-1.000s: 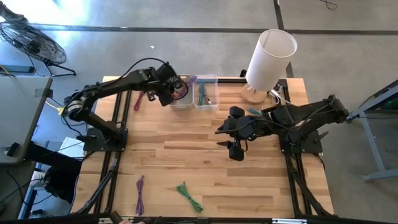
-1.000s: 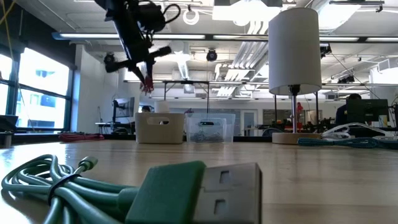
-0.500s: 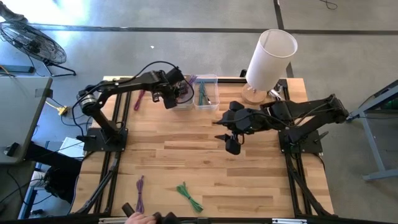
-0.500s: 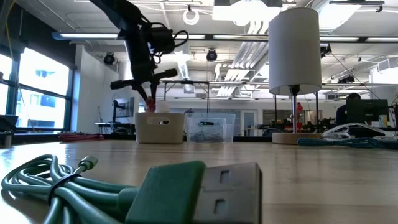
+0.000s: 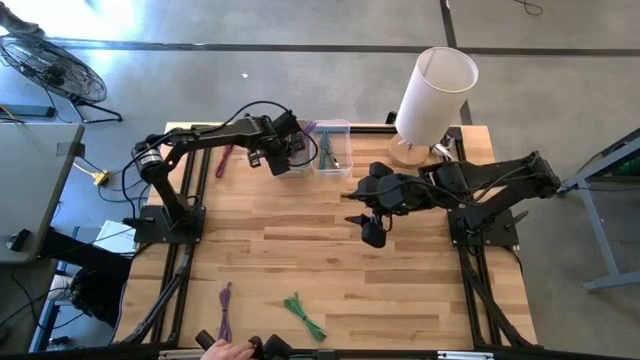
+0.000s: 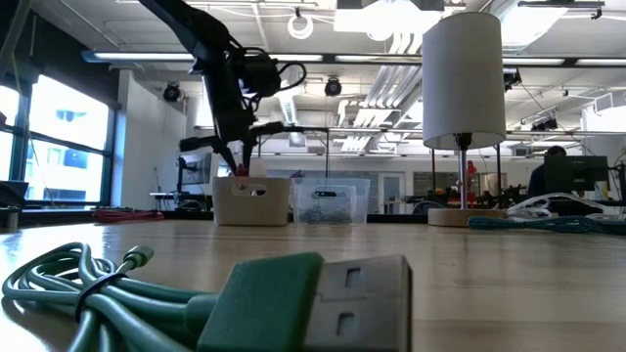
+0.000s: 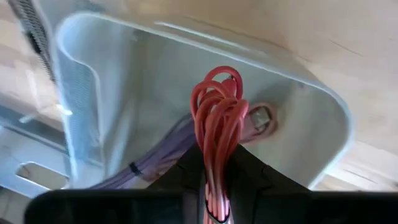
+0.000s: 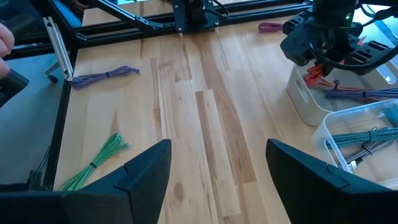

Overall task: Pick & Place USB Port
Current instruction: Put the orange USB cable into the gray bin, then put the pink and black USB cable into the white transparent bin

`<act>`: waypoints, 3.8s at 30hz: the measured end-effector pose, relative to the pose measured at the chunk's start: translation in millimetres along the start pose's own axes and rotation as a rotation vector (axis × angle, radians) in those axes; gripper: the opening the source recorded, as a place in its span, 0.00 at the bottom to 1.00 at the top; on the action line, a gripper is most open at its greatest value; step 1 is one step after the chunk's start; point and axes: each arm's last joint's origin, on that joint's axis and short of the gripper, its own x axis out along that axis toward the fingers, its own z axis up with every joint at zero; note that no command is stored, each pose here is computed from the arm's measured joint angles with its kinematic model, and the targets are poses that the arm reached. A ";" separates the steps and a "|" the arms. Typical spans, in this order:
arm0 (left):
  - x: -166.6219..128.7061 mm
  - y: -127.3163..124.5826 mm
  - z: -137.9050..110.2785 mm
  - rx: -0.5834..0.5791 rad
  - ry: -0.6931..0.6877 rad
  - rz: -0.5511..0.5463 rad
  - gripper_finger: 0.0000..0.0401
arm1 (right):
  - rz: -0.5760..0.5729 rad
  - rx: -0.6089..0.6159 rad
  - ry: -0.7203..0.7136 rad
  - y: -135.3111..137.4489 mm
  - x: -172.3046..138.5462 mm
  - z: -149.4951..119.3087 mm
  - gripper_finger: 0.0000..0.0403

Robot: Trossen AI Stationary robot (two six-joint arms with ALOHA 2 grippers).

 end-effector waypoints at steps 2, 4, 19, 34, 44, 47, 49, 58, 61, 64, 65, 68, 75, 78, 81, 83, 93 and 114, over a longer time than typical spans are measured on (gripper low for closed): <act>-0.1 -0.3 -0.4 -0.003 0.019 -0.006 0.16 | -0.001 0.000 -0.001 0.0 0.0 0.0 0.63; -0.2 0.1 -0.5 -0.004 0.022 -0.004 0.21 | -0.002 0.001 -0.005 0.0 0.0 0.4 0.63; -4.0 -0.5 -7.1 -0.132 0.246 -0.031 0.25 | -0.002 0.005 -0.014 -0.6 0.2 1.5 0.63; -112.4 21.3 21.7 -0.311 0.026 0.065 0.25 | -0.001 -0.018 -0.014 -1.3 0.4 1.8 0.63; -274.0 -14.9 27.7 -0.591 -0.300 0.328 0.25 | 0.006 -0.036 -0.014 -0.9 0.2 1.9 0.63; -303.7 -33.5 26.9 -0.734 -0.385 0.388 0.25 | 0.010 -0.051 -0.021 -0.6 0.2 2.6 0.63; -314.9 -45.1 26.3 -0.861 -0.435 0.392 0.25 | 0.010 -0.065 -0.022 -0.5 0.1 2.6 0.63; -312.8 -79.1 23.9 -1.465 -0.317 0.156 0.25 | 0.045 -0.107 -0.019 0.6 0.1 2.9 0.63; -304.5 -81.9 26.8 -1.546 -0.339 0.098 0.25 | 0.056 -0.112 -0.016 1.2 0.0 2.7 0.63; -293.7 -83.7 30.0 -1.565 -0.319 0.048 0.25 | 0.077 -0.128 -0.013 4.4 -0.7 1.7 0.63; -288.5 -84.8 31.2 -1.572 -0.302 0.027 0.25 | 0.082 -0.135 -0.012 6.1 -1.1 1.1 0.63; -272.5 -84.2 35.9 -1.604 -0.278 -0.054 0.25 | 0.098 -0.149 -0.011 11.5 -2.4 -0.6 0.63; -263.1 -100.5 47.6 -1.700 -0.467 -0.378 0.25 | 0.104 -0.183 -0.016 24.4 -6.0 -5.2 0.63; -263.8 -109.5 47.1 -1.759 -0.456 -0.373 0.25 | 0.098 -0.191 -0.016 27.6 -5.8 -6.5 0.63; -265.7 -119.1 41.9 -1.814 -0.351 -0.217 0.25 | 0.095 -0.192 -0.013 28.1 -4.4 -6.8 0.63; -266.0 -122.9 37.2 -1.839 -0.248 -0.074 0.25 | 0.095 -0.191 -0.012 28.2 -3.9 -6.9 0.63; -261.1 -118.8 26.3 -1.785 0.012 0.188 0.25 | 0.080 -0.167 -0.015 27.8 -3.9 -6.7 0.63; -177.9 -135.2 -14.2 -1.883 0.364 -0.003 0.57 | 0.084 -0.173 0.008 36.8 -7.0 -13.0 0.63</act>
